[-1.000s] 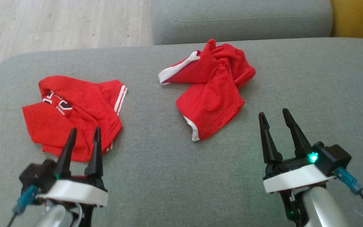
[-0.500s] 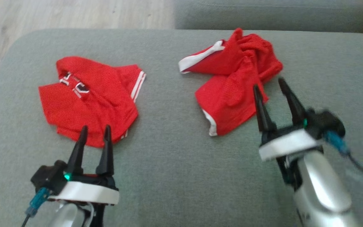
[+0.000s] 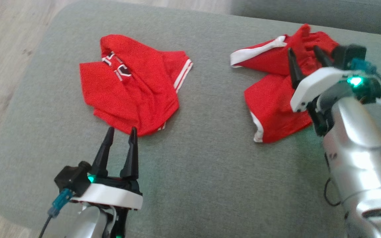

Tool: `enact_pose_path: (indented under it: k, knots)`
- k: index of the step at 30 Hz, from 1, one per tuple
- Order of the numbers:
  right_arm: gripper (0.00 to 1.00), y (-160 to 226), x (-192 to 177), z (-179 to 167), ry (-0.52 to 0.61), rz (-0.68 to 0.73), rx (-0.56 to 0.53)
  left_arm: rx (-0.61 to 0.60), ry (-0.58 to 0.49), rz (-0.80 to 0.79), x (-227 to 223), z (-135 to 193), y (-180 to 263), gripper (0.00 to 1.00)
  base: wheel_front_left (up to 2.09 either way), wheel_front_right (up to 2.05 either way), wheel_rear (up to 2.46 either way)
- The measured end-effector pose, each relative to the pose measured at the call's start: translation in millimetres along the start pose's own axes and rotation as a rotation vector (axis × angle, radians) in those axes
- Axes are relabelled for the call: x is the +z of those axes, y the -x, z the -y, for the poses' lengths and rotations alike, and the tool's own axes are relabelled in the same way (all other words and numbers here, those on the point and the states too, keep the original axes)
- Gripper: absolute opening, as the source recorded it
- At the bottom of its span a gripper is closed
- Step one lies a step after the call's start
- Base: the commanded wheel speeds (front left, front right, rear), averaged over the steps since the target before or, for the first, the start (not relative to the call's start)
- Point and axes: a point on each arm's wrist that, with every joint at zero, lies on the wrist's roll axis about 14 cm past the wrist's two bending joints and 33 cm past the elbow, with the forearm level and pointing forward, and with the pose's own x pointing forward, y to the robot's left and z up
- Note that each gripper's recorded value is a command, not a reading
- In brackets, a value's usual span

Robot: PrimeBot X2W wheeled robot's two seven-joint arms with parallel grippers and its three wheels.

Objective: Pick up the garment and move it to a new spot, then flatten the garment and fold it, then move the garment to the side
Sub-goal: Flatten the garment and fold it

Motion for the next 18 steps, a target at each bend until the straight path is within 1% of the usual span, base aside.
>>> enact_pose_path:
  k: [6,10,13,16,17,18]
  knots:
    - [1.00,-25,-4,6,0.049,-0.091,-0.002,0.036,0.004,-0.010,-5,-8,4,1.00,0.00,0.00,0.00]
    - [1.00,-36,-13,16,0.055,-0.164,-0.014,0.057,0.009,-0.016,-7,-12,4,1.00,0.00,0.00,0.00]
    - [1.00,-43,-22,13,0.064,-0.227,-0.002,0.061,0.015,-0.017,-8,-13,2,1.00,0.00,0.00,0.00]
    - [1.00,-50,-33,5,0.101,-0.289,0.027,0.070,0.014,-0.018,-8,-15,-1,1.00,0.00,0.00,0.00]
    - [0.75,-51,-34,2,0.102,-0.295,0.037,0.070,0.014,-0.017,-7,-15,-3,1.00,0.00,0.00,0.00]
    - [0.05,-53,-32,0,0.111,-0.288,0.046,0.071,0.015,-0.016,-7,-15,-4,1.00,0.00,0.00,0.00]
